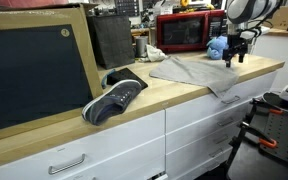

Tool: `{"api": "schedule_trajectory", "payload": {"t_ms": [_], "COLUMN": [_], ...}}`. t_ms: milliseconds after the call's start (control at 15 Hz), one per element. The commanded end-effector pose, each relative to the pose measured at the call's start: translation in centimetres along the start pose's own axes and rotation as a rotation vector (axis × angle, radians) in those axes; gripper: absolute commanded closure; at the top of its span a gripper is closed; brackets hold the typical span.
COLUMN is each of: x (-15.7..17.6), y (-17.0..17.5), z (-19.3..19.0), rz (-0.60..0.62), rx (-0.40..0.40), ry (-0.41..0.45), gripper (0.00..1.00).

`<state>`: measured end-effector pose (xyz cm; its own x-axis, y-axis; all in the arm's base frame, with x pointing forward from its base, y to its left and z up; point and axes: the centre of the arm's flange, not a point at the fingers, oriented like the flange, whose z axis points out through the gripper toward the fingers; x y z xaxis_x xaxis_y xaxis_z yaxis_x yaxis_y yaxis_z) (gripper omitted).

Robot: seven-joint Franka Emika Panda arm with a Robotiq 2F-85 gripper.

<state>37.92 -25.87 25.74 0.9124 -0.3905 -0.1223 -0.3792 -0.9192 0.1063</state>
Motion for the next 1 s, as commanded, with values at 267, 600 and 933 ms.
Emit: {"api": "schedule_trajectory", "payload": {"t_ms": [267, 600, 933], "x": [4.4, 5.7, 5.0], "y": [-2.1, 0.4, 1.2], "z": [-0.1, -1.5, -2.9], "rz": [0.144, 0.187, 0.171], "rx": [-0.039, -0.022, 0.02], "ry": [-0.008, -0.06, -0.163], "gripper": [0.0, 0.0, 0.0]}}
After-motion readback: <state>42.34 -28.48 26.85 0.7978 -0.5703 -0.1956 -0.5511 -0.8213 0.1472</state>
